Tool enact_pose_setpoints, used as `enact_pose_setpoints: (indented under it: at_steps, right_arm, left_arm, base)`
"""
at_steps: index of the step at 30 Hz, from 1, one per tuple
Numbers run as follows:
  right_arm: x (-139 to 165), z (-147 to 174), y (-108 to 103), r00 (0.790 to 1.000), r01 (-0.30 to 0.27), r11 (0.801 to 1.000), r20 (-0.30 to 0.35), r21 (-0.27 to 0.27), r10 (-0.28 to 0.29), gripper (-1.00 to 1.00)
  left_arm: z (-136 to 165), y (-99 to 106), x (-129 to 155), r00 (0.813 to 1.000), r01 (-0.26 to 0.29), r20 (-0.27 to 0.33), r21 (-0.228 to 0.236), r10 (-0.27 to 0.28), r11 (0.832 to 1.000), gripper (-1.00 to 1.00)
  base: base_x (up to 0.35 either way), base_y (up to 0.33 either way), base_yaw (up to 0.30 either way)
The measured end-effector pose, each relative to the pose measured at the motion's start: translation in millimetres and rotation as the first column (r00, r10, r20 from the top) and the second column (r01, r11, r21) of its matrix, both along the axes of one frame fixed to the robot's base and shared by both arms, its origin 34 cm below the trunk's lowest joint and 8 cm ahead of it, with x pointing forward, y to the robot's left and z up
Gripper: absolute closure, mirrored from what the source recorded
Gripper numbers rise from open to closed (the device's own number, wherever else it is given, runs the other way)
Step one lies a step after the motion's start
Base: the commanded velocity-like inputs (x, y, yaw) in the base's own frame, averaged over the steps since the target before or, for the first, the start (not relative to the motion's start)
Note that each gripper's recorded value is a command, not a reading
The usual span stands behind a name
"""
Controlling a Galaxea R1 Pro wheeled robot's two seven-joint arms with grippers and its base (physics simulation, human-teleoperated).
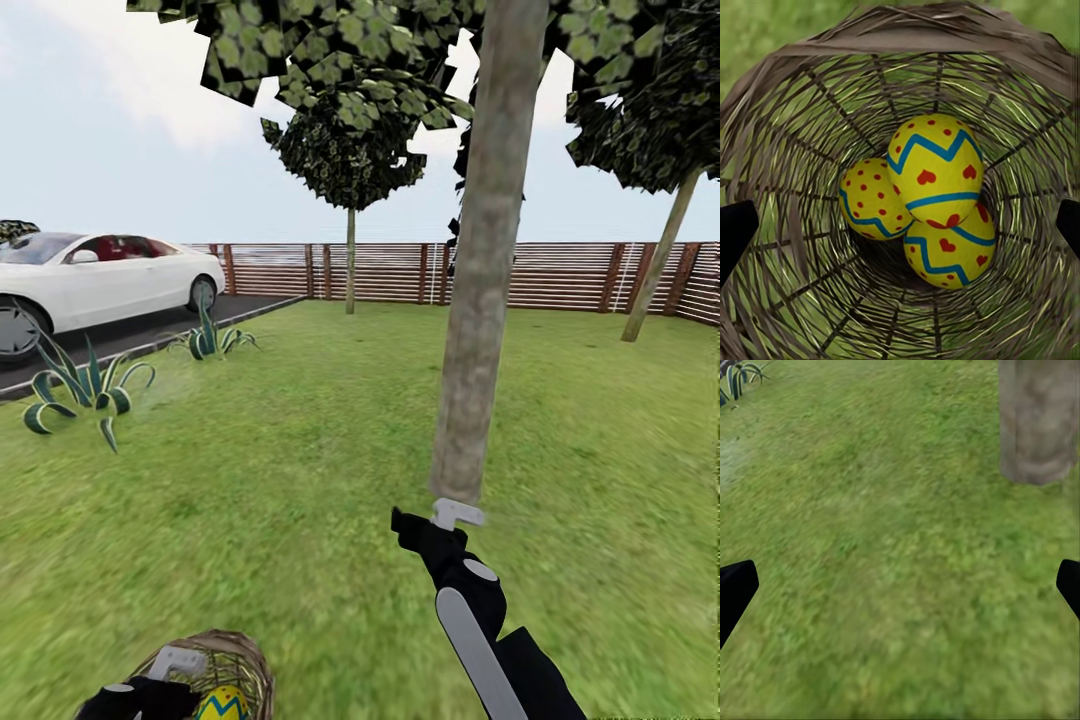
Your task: Take the three Easter eggs out of the wicker basket on the lawn in the garden, then place them on the lawn next to a single tree (choose any tree) so that all three eggs are next to the same tree and none are left in the basket.
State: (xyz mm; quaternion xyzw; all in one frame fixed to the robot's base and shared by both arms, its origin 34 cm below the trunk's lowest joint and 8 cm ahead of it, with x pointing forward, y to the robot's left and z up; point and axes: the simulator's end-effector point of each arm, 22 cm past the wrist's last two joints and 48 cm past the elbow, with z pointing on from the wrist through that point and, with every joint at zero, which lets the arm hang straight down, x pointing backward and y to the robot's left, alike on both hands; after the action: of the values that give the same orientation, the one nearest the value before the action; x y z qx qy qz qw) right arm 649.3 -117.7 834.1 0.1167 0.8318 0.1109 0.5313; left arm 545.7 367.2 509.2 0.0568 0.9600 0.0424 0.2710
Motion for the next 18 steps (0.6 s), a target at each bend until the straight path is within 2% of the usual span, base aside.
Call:
enact_pose_setpoints:
  at_steps: [6,18]
  right_arm:
    - [-0.3,2.0,0.2,1.0,0.0,1.0,0.004,0.0,0.0,-1.0]
    - [-0.6,1.8,0.9,1.0,-0.002,1.0,0.003,0.001,0.002,-1.0]
  left_arm:
    - [0.8,0.2,0.0,1.0,0.0,0.001,0.0,0.0,1.0,-1.0]
    - [1.0,0.5,0.0,1.0,-0.001,0.002,0.0,0.001,1.0,-1.0]
  base:
    - [0.0,0.0,-0.121]
    - [0.029,0.024,-0.013]
